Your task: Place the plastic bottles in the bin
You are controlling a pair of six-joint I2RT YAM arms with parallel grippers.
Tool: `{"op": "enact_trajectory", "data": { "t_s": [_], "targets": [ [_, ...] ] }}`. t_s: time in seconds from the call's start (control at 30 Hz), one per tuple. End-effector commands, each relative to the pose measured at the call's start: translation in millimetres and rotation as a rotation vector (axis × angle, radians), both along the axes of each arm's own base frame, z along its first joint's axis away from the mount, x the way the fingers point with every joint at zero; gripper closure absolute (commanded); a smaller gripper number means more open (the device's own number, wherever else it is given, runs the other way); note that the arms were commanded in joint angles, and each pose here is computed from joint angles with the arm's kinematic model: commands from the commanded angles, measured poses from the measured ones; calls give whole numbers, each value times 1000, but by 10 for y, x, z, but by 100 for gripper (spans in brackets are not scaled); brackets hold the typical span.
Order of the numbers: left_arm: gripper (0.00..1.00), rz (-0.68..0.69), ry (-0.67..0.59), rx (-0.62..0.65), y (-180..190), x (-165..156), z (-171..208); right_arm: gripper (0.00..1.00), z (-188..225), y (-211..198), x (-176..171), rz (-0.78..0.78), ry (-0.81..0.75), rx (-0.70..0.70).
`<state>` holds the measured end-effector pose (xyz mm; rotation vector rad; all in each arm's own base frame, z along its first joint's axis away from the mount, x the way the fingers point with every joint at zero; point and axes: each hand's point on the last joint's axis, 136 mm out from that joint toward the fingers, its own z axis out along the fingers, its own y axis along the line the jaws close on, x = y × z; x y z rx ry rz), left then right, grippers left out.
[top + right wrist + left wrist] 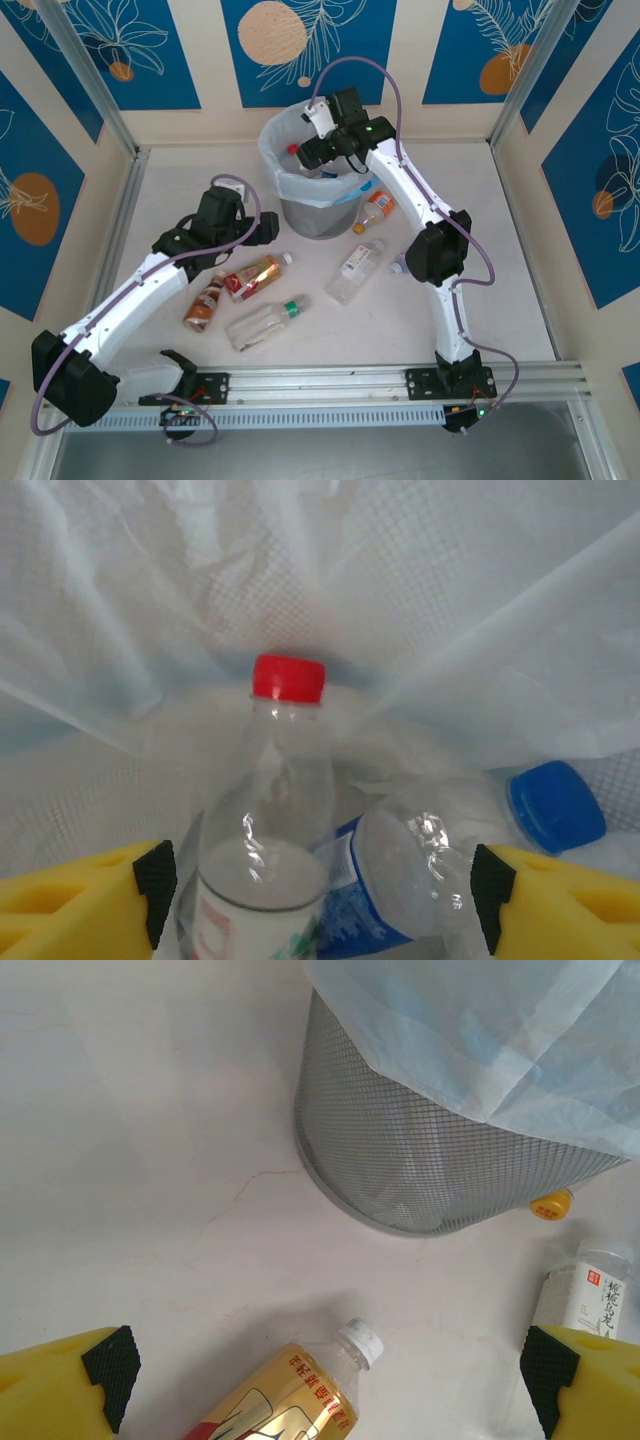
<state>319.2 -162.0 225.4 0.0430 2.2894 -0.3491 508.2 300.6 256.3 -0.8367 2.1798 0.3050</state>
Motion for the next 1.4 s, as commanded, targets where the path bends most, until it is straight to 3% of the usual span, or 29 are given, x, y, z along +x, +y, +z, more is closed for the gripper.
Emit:
{"op": "enact_trajectory", "data": {
  "t_s": [0.0, 0.27, 0.47, 0.5, 0.7, 1.03, 1.37],
  "targets": [
    [1, 80, 40, 3, 113, 0, -31, 19, 231, 101, -70, 33, -27, 42],
    [1, 214, 134, -8, 347, -213, -318, 14, 630, 131, -121, -11, -58, 164],
    [1, 276, 184, 32, 565, -425, -432, 5, 1024, 70, -183, -87, -100, 279],
    [1, 287, 192, 43, 602, -452, -469, 0, 1073, 59, -199, -97, -105, 295],
    [1, 317, 274, 81, 749, -566, -690, 0, 1301, -77, -305, -170, -139, 347],
    [1, 471, 363, 88, 1218, -821, -1054, 1, 1767, -222, -862, -135, -245, 502],
    [1, 515, 461, 86, 1287, -1063, -1403, 0, 1734, -618, -1398, -197, -282, 630]
  ]
}}
